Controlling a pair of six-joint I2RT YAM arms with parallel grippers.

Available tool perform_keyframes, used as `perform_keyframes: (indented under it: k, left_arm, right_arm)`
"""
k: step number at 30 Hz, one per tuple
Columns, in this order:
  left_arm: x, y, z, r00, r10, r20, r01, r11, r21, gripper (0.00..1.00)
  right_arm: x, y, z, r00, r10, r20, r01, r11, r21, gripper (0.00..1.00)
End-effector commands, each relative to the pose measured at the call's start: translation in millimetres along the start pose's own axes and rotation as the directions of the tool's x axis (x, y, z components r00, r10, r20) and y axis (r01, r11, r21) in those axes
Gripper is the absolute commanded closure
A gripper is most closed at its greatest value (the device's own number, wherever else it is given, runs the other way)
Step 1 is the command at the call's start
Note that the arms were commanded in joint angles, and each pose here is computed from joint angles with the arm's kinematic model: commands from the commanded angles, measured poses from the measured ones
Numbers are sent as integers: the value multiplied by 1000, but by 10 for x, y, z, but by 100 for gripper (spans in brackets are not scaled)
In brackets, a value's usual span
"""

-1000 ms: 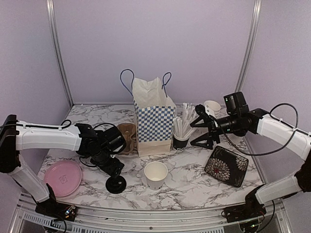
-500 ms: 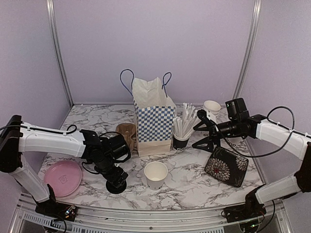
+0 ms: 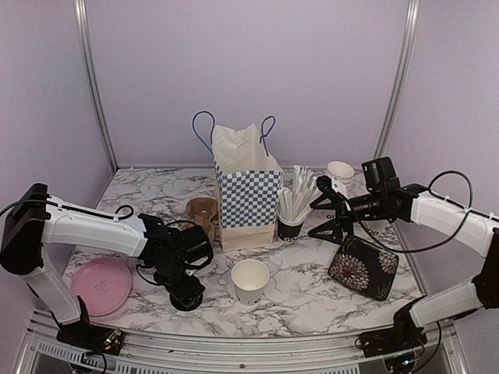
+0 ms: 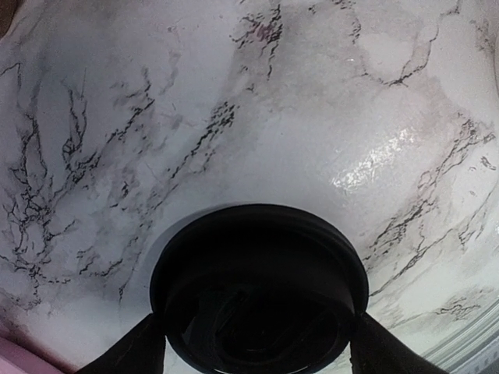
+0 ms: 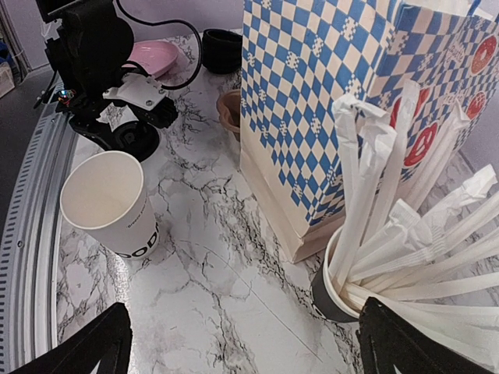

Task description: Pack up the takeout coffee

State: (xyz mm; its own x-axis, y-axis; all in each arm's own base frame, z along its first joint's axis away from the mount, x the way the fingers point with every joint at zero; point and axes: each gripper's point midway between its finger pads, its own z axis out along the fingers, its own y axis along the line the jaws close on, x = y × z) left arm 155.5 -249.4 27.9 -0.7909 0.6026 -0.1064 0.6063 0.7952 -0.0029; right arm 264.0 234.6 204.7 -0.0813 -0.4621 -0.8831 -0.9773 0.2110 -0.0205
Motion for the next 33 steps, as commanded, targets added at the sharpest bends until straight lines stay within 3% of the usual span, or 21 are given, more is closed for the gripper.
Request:
perform_keyframes:
  k: [1, 4, 11, 17, 24, 33]
  left_arm:
    - [114, 19, 82, 999, 0, -49, -1, 1000, -12, 21]
    - [122, 8, 101, 998, 1, -58, -2, 1000, -7, 28]
    - [64, 28, -65, 999, 11, -36, -12, 1000, -22, 31]
    - [-234, 12, -685, 993, 21, 117, -20, 1000, -8, 31]
    - [-669, -279, -1477, 930, 97, 355, -139, 986, 95, 32]
    - [-947, -750, -1537, 899, 194, 392, -286, 939, 189, 32]
  right_arm:
    - [-74, -28, -16, 999, -30, 24, 30, 1000, 1, 1]
    - [-66, -27, -14, 999, -28, 22, 28, 1000, 1, 2]
    - [-62, -29, -15, 999, -27, 21, 27, 1000, 4, 2]
    - [-49, -27, 0, 999, -24, 22, 24, 1000, -3, 2]
    - [-39, -26, 12, 1000, -15, 21, 15, 1000, -10, 2]
    - [5, -44, 23, 1000, -10, 7, 10, 1000, 0, 2]
